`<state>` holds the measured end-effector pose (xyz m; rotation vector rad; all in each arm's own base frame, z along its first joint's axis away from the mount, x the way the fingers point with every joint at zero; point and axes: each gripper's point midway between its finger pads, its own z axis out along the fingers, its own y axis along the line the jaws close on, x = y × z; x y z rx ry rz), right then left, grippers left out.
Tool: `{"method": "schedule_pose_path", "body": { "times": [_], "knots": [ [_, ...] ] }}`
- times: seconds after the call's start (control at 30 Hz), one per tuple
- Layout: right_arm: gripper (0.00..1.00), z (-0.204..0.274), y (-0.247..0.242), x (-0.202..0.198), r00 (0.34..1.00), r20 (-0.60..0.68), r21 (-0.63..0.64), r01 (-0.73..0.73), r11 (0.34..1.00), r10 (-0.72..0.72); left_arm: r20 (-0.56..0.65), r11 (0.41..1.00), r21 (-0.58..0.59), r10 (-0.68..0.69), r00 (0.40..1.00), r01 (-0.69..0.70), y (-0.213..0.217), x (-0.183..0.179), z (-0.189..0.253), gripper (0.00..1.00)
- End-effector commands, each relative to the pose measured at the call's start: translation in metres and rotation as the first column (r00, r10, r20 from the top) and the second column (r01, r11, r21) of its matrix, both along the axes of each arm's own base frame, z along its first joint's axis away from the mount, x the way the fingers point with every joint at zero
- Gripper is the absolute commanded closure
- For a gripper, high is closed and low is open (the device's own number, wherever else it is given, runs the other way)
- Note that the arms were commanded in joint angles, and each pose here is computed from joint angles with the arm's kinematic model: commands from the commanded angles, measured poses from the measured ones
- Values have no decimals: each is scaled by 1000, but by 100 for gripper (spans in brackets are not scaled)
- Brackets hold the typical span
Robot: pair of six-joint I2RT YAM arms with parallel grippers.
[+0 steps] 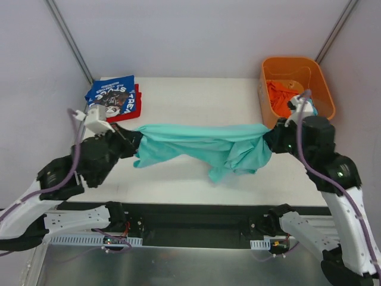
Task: Fold and stack the t-shirts
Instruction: Flatten out the tshirt
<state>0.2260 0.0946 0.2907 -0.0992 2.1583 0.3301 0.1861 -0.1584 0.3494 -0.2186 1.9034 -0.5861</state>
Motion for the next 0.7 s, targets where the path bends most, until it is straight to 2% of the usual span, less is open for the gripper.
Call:
{"method": "schedule_pose_path", "body": {
  "times": [0.0, 0.07, 0.17, 0.27, 0.33, 0.43, 0.47, 0.5, 0.53, 0.57, 0.6, 0.63, 0.67],
  "knots": [
    [87, 71, -5, -56, 970, 206, 42, -142, 989, 131, 153, 1000, -10, 23, 988, -22, 46, -7, 43, 100],
    [86, 104, 0, -81, 930, 316, 92, -225, 970, 186, 209, 994, -54, -80, 975, 93, 37, -18, 62, 100],
    [84, 140, 6, -111, 871, 423, 123, -328, 937, 250, 289, 977, -101, -150, 945, 186, 40, -33, 86, 100],
    [83, 160, 11, -123, 840, 467, 140, -379, 915, 277, 319, 972, -110, -164, 933, 209, 43, -37, 97, 100],
    [84, 162, 12, -119, 844, 461, 144, -374, 916, 272, 312, 977, -93, -156, 937, 193, 39, -32, 96, 100],
    [83, 146, 12, -90, 898, 379, 146, -296, 944, 223, 267, 998, -12, -60, 962, 66, 33, -8, 80, 100],
    [84, 135, 12, -68, 928, 322, 136, -240, 961, 187, 254, 1000, 17, -13, 967, 9, 33, 1, 75, 100],
    [84, 122, 12, -54, 948, 273, 126, -205, 971, 165, 216, 995, 95, 19, 976, -40, 22, 14, 57, 100],
    [84, 111, 12, -40, 963, 229, 114, -168, 979, 139, 186, 987, 102, 104, 977, -125, 24, 23, 46, 100],
    [84, 92, 7, -11, 985, 160, 70, -74, 995, 62, 145, 982, 140, 104, 984, -124, 14, 28, 31, 100],
    [84, 78, 1, 5, 993, 117, 34, -8, 999, 4, 61, 957, 240, 152, 986, -163, 13, 48, -2, 100],
    [84, 59, -5, 21, 997, 65, -4, 48, 999, -47, -86, 974, 225, 52, 995, -32, -11, 50, -37, 100],
    [84, 37, -6, 48, 996, 9, -51, 89, 995, -89, -194, 980, 197, 76, 978, -37, -11, 63, -65, 100]
  ]
}}
